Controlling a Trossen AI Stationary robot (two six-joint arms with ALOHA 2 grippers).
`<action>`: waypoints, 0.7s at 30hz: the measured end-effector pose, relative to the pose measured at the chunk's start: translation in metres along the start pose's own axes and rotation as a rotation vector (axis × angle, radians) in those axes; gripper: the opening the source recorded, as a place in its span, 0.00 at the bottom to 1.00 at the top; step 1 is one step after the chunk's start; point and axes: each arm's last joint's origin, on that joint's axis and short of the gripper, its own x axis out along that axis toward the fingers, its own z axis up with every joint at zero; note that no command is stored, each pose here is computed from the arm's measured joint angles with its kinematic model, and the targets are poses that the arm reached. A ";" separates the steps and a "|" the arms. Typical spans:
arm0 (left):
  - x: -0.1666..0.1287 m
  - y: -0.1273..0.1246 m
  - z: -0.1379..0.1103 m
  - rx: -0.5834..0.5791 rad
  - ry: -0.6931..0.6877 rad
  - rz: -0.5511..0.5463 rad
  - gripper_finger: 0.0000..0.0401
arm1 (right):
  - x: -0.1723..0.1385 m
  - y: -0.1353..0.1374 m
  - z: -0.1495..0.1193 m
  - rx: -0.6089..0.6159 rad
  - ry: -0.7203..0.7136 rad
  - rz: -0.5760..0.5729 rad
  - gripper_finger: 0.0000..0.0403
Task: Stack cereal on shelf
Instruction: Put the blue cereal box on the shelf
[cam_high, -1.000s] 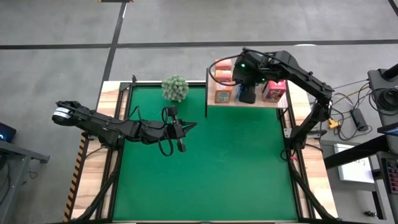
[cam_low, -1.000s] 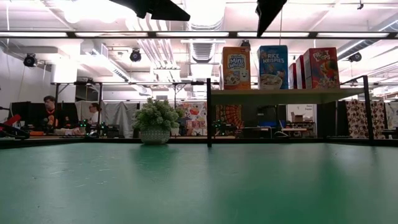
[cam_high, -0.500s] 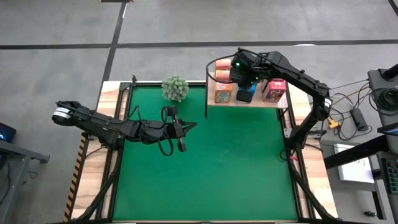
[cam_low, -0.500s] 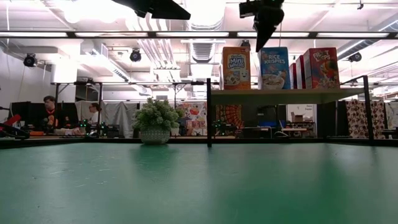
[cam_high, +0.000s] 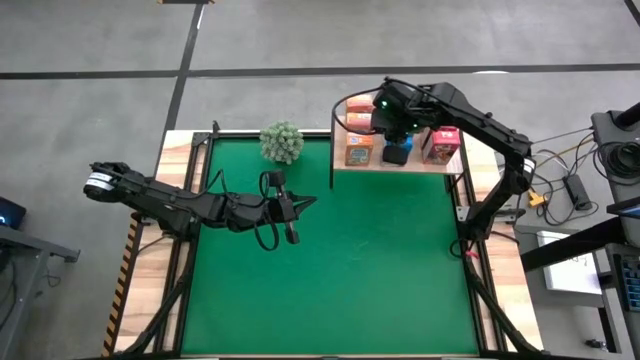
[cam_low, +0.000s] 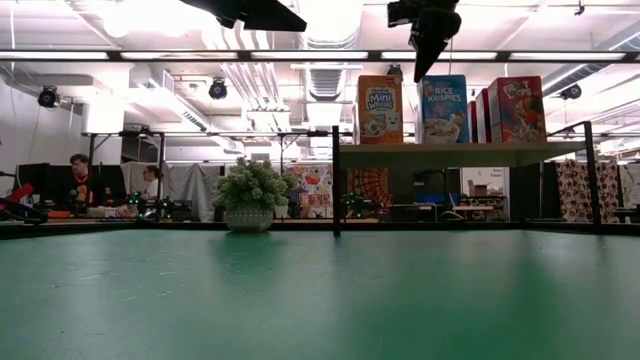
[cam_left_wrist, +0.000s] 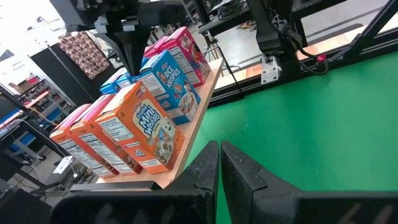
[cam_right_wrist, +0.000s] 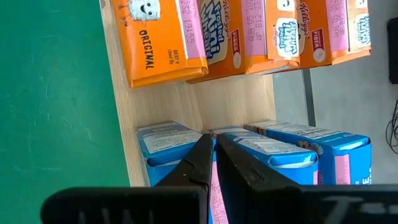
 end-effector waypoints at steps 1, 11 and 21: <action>0.000 0.000 0.000 0.000 0.000 0.000 0.00 | 0.000 0.000 0.000 0.000 -0.001 0.000 0.03; 0.000 0.000 0.000 0.000 0.000 0.000 0.00 | -0.001 0.001 -0.003 -0.021 0.025 0.009 0.03; 0.000 0.000 0.000 0.000 0.000 0.000 0.00 | -0.001 0.001 -0.004 -0.028 0.043 -0.012 0.03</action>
